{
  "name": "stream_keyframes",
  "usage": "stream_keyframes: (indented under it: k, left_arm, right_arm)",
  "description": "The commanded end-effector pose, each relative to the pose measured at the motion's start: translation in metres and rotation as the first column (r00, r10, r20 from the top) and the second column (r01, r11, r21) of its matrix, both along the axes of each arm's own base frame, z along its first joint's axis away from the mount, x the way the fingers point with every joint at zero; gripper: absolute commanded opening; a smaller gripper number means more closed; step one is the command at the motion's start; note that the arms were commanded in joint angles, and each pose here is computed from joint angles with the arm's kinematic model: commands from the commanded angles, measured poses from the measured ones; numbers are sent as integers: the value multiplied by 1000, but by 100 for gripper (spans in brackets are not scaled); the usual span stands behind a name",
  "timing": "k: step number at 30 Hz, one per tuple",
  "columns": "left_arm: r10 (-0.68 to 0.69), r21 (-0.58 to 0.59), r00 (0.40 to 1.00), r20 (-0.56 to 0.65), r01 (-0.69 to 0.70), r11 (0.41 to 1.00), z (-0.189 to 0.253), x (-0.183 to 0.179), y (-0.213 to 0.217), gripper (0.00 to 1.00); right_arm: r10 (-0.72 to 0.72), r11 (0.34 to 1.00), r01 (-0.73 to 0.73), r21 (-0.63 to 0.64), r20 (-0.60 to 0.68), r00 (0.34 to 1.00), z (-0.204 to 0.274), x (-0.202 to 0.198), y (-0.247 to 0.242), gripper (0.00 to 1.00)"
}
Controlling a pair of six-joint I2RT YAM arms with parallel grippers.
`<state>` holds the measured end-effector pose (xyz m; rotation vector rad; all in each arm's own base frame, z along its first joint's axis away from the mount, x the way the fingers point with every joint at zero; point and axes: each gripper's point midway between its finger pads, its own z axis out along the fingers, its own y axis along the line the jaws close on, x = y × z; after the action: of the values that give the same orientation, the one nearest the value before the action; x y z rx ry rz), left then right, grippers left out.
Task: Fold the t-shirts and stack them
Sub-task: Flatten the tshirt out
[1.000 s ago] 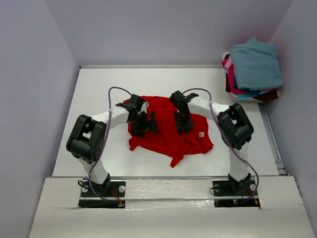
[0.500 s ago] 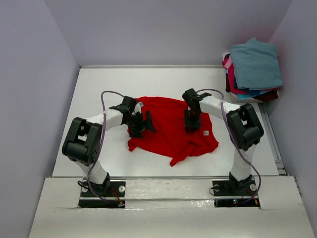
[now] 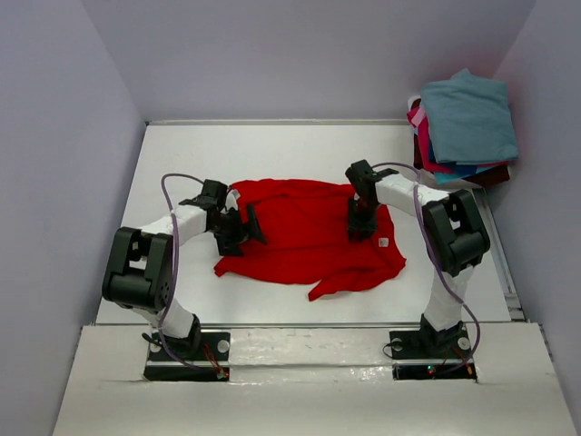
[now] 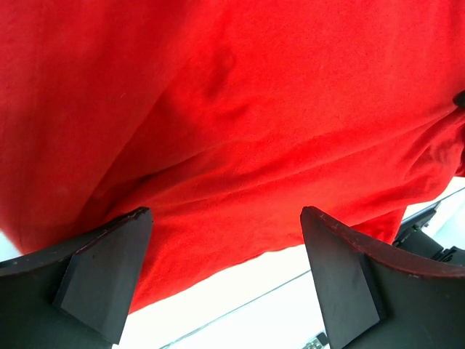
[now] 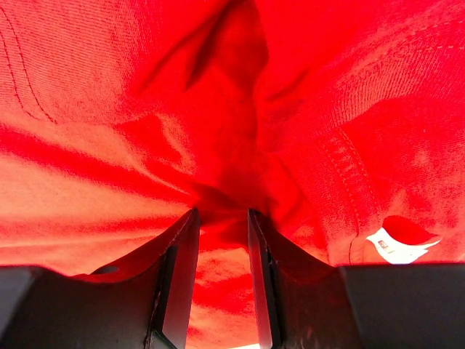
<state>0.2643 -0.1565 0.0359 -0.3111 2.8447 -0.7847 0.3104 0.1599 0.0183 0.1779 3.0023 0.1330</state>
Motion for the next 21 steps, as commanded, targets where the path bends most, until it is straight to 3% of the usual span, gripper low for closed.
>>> stream_keyframes:
  k: [1, 8, 21]
  left_arm:
    - [5, 86, 999, -48, -1, 996, -11, -21, 24, 99]
    - [9, 86, 999, -34, -6, 996, 0, -20, 27, 99]
    - [29, 57, 983, 183, -40, 998, 103, 40, 18, 99]
  right_arm:
    - [1, 994, -3, -109, -16, 1000, -24, -5, -31, 39]
    - [9, 991, -8, -137, 8, 1000, -11, -3, -37, 39]
    - [1, 998, 10, -62, 179, 984, 78, 42, -21, 41]
